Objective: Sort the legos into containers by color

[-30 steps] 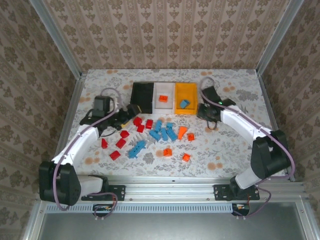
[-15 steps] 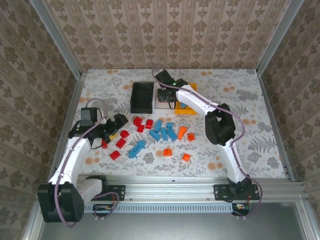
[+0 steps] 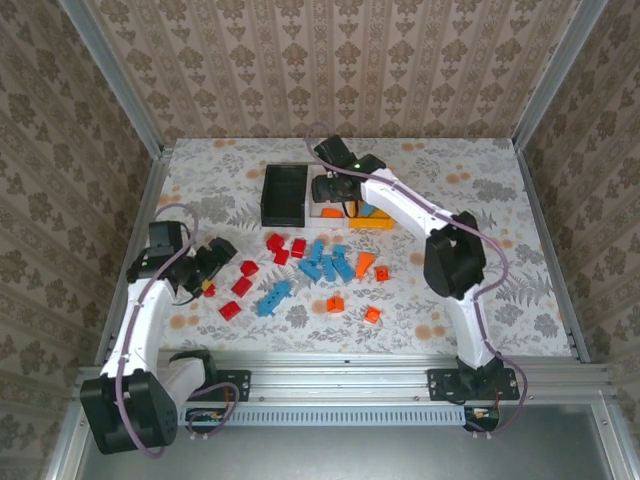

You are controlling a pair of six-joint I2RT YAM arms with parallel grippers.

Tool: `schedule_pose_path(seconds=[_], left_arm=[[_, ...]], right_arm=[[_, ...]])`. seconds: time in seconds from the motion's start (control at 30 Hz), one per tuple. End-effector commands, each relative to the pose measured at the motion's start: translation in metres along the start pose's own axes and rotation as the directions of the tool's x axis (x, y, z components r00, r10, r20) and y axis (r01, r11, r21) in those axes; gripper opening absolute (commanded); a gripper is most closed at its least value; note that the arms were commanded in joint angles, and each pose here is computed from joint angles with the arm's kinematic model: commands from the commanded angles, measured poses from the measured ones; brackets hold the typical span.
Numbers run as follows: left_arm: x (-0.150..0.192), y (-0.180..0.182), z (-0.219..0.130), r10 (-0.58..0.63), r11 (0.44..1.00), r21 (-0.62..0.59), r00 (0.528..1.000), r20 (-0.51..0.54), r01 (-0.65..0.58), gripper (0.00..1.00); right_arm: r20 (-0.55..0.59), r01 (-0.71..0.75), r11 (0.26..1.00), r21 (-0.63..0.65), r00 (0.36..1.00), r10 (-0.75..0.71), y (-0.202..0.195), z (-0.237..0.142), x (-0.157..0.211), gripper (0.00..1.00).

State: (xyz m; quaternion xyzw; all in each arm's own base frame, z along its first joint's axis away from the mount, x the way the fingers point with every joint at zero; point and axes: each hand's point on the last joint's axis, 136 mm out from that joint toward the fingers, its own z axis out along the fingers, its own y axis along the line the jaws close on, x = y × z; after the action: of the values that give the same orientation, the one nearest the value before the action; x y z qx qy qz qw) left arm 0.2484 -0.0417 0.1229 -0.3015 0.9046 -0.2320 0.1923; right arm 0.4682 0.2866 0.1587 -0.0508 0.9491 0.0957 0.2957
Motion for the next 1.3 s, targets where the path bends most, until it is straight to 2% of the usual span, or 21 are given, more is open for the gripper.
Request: schedule_pose_path(seconds=[0.0, 0.17, 0.33, 0.47, 0.63, 0.83, 1.13, 1.27], left_arm=[[0.007, 0.046, 0.0, -0.046, 0.981, -0.185, 0.998, 0.041, 0.053, 0.87], [0.002, 0.076, 0.011, -0.03, 0.949, -0.312, 0.997, 0.074, 0.052, 0.85], [-0.018, 0.08, 0.023, 0.012, 0.941, -0.338, 0.995, 0.103, 0.023, 0.84], [-0.022, 0.074, 0.042, 0.013, 0.953, -0.302, 0.999, 0.038, -0.001, 0.81], [-0.02, 0.08, 0.056, 0.003, 0.94, -0.34, 0.999, -0.048, -0.019, 0.76], [-0.025, 0.086, 0.062, 0.014, 0.931, -0.363, 0.999, -0.032, -0.025, 0.69], [-0.029, 0.081, 0.075, 0.029, 0.93, -0.363, 0.998, -0.062, -0.049, 0.49], [-0.026, 0.075, 0.076, 0.049, 0.928, -0.365, 0.996, -0.077, -0.074, 0.43]], right_arm=[[0.059, -0.024, 0.996, -0.091, 0.998, 0.029, 0.011, -0.034, 0.002, 0.61], [0.037, -0.058, 0.988, -0.144, 0.997, 0.064, 0.006, -0.043, 0.037, 0.61], [-0.018, -0.052, 0.992, -0.114, 0.999, 0.05, -0.013, -0.041, 0.076, 0.61], [-0.037, -0.05, 0.994, -0.1, 0.998, 0.046, -0.025, -0.041, 0.095, 0.61], [-0.048, -0.059, 0.994, -0.09, 0.997, 0.055, -0.034, -0.041, 0.104, 0.6], [-0.053, -0.063, 0.994, -0.093, 0.997, 0.058, -0.038, -0.04, 0.108, 0.59], [-0.05, -0.077, 0.993, -0.092, 0.996, 0.072, -0.046, -0.041, 0.11, 0.57], [-0.048, -0.078, 0.993, -0.088, 0.996, 0.074, -0.05, -0.043, 0.111, 0.56]])
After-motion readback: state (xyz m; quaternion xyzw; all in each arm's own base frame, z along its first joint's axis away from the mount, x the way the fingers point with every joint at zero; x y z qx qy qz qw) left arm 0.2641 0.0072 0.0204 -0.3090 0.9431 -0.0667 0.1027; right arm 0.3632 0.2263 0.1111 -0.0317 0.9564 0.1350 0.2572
